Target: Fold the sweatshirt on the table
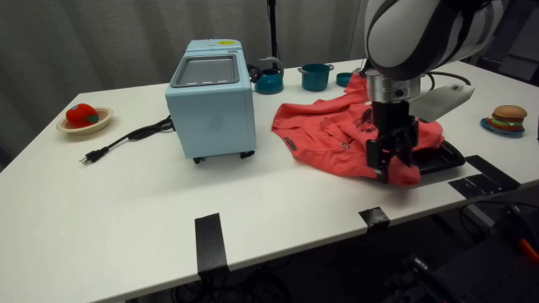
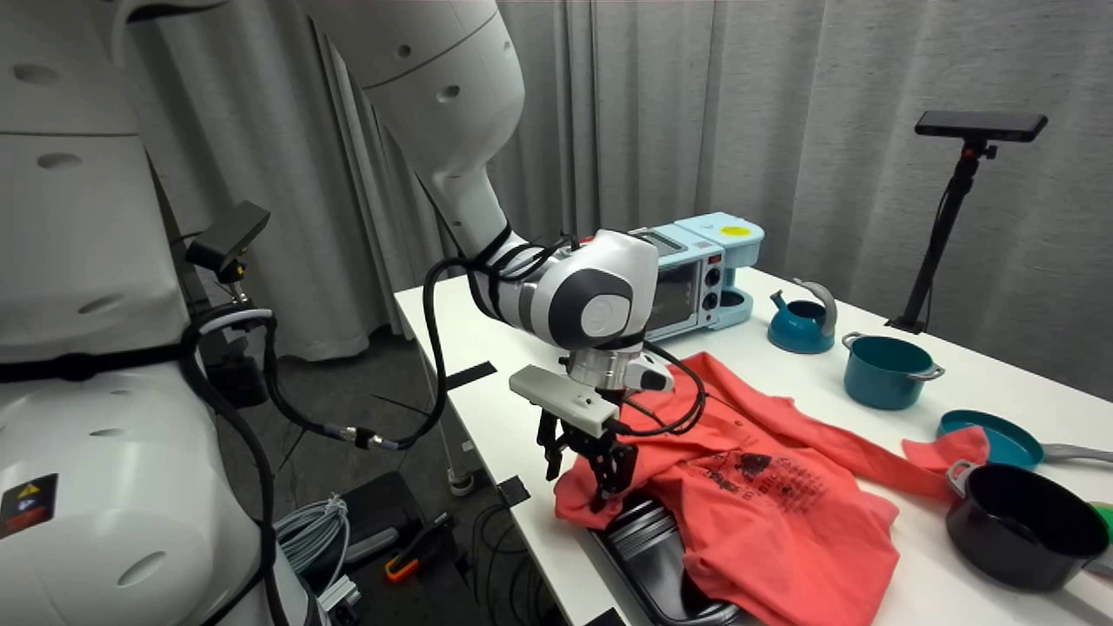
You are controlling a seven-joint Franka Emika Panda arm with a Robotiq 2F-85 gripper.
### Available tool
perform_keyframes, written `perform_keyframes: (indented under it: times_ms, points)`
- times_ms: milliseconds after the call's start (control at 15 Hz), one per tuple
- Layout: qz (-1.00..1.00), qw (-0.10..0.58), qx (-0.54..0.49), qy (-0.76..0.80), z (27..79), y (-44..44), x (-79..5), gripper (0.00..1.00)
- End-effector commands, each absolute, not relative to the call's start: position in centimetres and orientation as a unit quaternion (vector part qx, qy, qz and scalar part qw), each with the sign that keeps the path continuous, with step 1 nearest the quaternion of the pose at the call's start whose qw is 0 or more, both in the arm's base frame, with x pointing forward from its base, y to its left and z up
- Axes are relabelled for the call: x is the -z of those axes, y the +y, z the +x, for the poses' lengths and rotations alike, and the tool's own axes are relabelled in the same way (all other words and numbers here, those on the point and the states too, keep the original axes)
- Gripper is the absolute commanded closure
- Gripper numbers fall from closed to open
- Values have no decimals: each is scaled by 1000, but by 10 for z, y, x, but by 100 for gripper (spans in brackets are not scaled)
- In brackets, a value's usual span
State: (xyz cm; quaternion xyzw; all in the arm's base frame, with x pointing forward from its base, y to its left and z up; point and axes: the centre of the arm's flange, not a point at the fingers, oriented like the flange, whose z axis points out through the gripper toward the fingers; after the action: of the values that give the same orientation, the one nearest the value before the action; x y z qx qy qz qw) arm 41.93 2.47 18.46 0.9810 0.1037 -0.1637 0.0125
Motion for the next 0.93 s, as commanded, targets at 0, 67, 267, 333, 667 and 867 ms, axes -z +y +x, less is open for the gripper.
perform_keyframes:
  times_ms: [0,67,267,333,667,867]
  points:
    - [980,4,164,114,426,25,-179,45]
    - [980,4,162,113,427,25,-181,52]
    - [981,1,155,113,431,26,-188,76]
    - [982,1,152,112,432,27,-192,83]
    - [989,16,101,106,448,26,-231,100]
    - [994,24,52,97,472,25,-258,98]
